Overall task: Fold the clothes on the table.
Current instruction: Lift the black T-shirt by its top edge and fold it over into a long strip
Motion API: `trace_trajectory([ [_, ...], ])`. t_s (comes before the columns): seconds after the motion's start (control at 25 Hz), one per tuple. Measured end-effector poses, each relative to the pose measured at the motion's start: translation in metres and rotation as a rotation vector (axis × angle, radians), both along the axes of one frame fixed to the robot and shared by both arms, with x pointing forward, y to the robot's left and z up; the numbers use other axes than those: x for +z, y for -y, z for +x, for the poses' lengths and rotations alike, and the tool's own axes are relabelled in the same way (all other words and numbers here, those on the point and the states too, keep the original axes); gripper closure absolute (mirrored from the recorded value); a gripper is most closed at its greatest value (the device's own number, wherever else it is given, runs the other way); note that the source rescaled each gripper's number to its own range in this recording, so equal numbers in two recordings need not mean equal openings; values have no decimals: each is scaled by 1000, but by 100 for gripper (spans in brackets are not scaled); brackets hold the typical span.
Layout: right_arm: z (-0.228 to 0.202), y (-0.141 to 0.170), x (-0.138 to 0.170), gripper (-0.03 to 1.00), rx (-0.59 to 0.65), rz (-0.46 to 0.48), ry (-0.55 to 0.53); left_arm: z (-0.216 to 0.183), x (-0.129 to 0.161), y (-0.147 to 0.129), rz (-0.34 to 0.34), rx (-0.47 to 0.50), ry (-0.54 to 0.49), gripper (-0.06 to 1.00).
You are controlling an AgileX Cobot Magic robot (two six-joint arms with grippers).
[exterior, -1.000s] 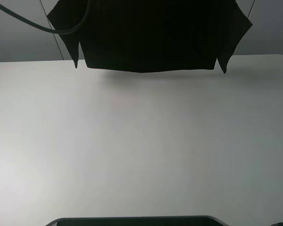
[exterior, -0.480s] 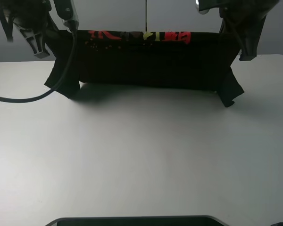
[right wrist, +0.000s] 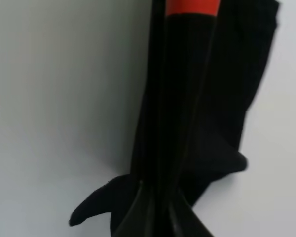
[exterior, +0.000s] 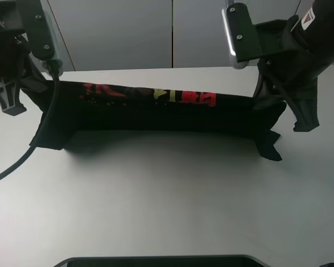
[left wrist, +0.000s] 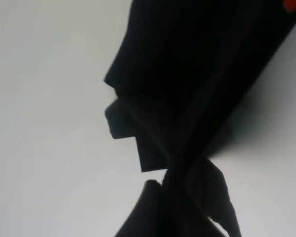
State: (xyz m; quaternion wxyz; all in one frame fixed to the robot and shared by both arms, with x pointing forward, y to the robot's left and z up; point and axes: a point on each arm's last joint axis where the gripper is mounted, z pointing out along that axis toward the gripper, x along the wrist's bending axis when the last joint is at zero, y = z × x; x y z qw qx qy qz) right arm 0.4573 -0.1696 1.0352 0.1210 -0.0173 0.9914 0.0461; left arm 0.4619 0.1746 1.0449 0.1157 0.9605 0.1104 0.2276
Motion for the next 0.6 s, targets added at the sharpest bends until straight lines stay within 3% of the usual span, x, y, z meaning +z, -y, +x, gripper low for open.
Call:
trace_trajectory([
  [0.32,-11,-8,-1,96,-21,34,-44,-22,-5,-13,-2,3,-11,94],
  [0.6,-7,-9,0,96,-118,62,-8,-15,-2,-8,-52,-8,65,94],
])
